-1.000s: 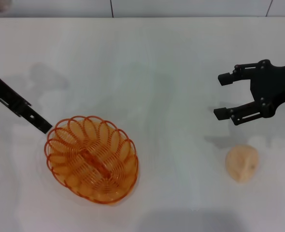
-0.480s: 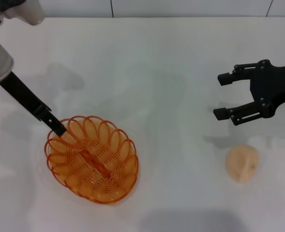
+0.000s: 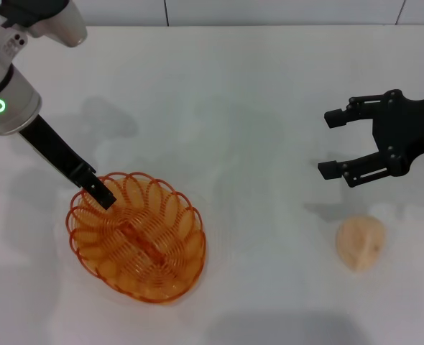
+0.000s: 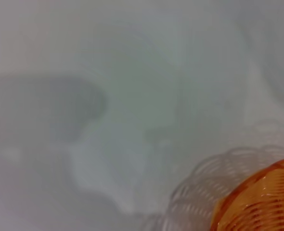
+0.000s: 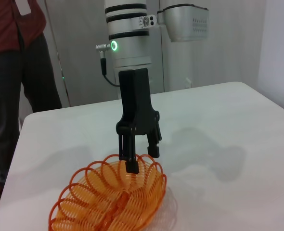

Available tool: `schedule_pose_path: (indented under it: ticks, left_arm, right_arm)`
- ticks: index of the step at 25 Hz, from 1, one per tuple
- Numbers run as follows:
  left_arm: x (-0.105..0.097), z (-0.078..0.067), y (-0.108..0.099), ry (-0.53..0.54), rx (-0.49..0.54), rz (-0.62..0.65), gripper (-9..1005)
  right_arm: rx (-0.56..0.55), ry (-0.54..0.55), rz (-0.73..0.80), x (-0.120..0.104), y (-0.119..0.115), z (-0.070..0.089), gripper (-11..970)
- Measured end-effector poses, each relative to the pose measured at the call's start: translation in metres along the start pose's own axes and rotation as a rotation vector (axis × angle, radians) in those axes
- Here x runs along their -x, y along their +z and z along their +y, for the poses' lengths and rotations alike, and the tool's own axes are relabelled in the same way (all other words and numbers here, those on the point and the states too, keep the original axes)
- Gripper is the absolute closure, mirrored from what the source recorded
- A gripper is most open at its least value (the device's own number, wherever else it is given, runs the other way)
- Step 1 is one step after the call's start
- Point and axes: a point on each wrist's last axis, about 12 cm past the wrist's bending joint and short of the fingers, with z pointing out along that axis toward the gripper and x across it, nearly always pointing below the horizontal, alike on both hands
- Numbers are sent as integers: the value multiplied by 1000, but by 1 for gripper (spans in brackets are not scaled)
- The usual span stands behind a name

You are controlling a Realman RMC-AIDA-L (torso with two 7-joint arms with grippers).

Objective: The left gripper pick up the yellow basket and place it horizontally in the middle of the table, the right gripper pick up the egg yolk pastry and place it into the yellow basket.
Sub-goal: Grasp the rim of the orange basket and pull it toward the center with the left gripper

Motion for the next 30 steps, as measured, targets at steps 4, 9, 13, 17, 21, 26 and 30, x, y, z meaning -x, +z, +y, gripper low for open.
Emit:
schedule_pose_path:
  ticks: [4, 9, 13, 17, 21, 26, 30]
  left_arm:
    - [0, 0, 1, -5, -1, 9, 129]
    - [1, -5, 8, 9, 13, 48, 301]
    - [2, -7, 9, 15, 19, 51, 317]
    - [2, -6, 10, 6, 36, 66, 377]
    - [2, -4, 11, 1, 62, 80, 438]
    - [5, -3, 9, -1, 80, 56, 501]
    - [5, -3, 9, -3, 83, 51, 576]
  right_arm:
    - [-6, 8, -1, -2, -2, 0, 88]
    - [-11, 10, -2, -3, -3, 0, 88]
    - [-13, 12, -1, -4, -3, 0, 88]
    - [-17, 6, -1, -5, -3, 0, 88]
    - [-18, 7, -2, -6, -3, 1, 88]
    - [-22, 12, -2, -8, -5, 1, 88]
    - [-23, 13, -2, -8, -5, 1, 88]
